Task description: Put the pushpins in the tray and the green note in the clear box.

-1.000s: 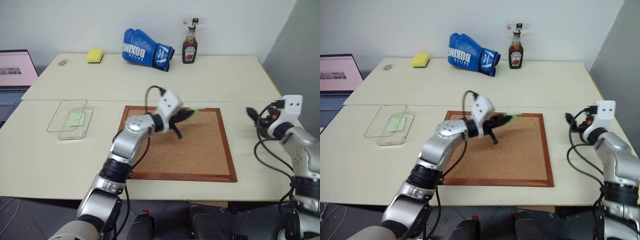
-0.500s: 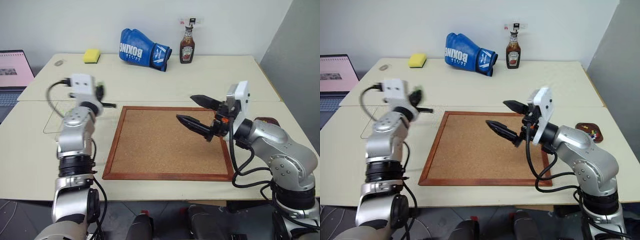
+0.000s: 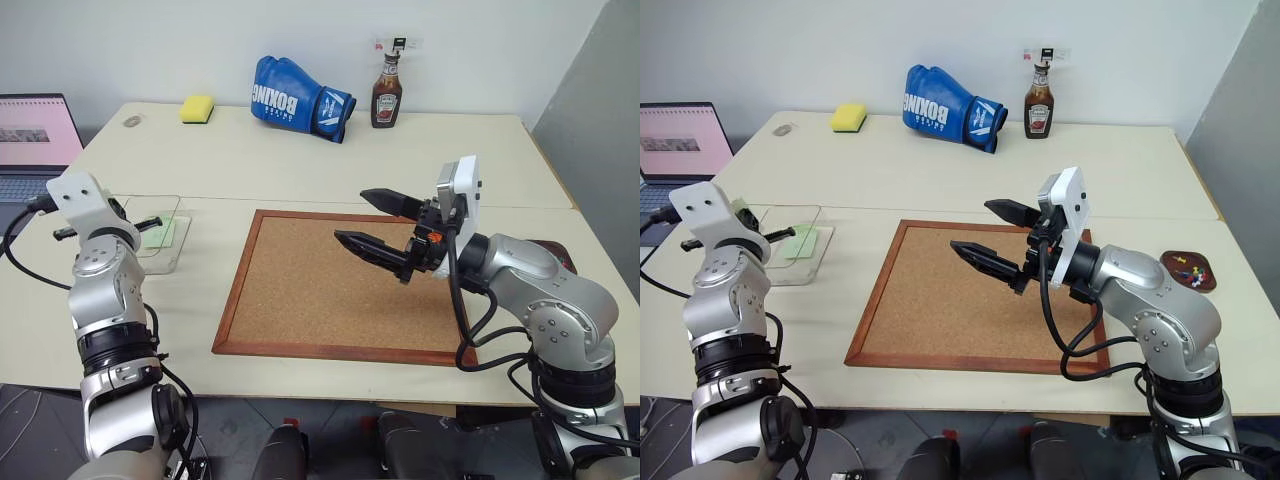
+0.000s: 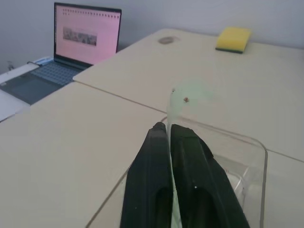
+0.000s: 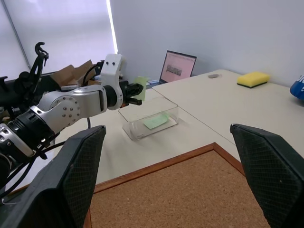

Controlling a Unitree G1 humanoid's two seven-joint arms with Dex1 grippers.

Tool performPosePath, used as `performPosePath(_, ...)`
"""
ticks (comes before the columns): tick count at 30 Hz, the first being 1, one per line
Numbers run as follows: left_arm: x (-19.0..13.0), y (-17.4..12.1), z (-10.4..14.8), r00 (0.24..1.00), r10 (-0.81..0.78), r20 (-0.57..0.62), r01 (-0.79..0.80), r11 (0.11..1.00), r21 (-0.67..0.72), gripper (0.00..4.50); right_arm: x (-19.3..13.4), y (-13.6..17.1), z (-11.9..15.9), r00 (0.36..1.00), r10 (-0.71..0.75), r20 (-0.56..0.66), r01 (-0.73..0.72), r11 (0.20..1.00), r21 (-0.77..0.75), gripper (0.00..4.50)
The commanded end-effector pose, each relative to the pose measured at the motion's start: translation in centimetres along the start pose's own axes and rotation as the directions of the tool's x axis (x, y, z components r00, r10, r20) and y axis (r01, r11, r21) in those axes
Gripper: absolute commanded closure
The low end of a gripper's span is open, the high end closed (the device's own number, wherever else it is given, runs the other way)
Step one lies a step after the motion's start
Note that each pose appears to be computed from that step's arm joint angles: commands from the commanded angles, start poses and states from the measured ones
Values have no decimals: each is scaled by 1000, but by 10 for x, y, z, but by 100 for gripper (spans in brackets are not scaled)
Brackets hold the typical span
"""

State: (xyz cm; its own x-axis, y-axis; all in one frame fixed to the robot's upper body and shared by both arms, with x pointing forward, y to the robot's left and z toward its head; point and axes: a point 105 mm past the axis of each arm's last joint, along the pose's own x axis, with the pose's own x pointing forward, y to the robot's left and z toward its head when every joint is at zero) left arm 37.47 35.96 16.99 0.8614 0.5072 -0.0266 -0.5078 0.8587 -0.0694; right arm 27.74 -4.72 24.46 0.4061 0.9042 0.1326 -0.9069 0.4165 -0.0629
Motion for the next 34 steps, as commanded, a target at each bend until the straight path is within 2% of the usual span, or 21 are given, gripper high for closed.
performPosePath(1, -3, 1, 19, 998, -8, 63, 9, 1000, -16, 333, -1, 3, 8, 999, 12, 37, -11, 1000, -21, 0)
performPosePath(11, -2, -7, 26, 995, -47, 87, 46, 999, 17, 129, -2, 2, 8, 999, -7, 41, 8, 1000, -17, 0)
performPosePath(13, -5, -19, 33, 987, -110, 119, 102, 992, 71, 99, -4, 0, 7, 999, -28, 40, 29, 999, -16, 0)
performPosePath(18, -26, -65, 45, 926, -329, 185, 317, 944, 92, 4, -15, -12, -3, 988, -157, 14, 157, 987, -17, 0)
performPosePath(21, -53, -99, 44, 859, -473, 195, 447, 879, 163, 4, -27, -24, -14, 951, -309, -4, 308, 951, -22, 0)
performPosePath(23, -70, -115, 35, 828, -533, 176, 508, 845, 170, 4, -37, -35, -25, 903, -429, -35, 426, 903, -63, 0)
performPosePath(26, -95, -133, 8, 795, -597, 105, 580, 799, 158, 4, -56, -51, -43, 798, -599, -72, 582, 796, -166, 0)
performPosePath(28, -112, -141, -19, 786, -617, 39, 605, 780, 161, 4, -74, -61, -65, 696, -710, -106, 685, 701, -201, 0)
performPosePath(31, -134, -149, -40, 760, -650, 5, 639, 749, 178, 4, -87, -57, -82, 629, -769, -117, 739, 638, -218, 0)
performPosePath(34, -141, -142, -48, 788, -616, -3, 612, 782, 121, 4, -92, -52, -87, 595, -796, -111, 768, 604, -213, 0)
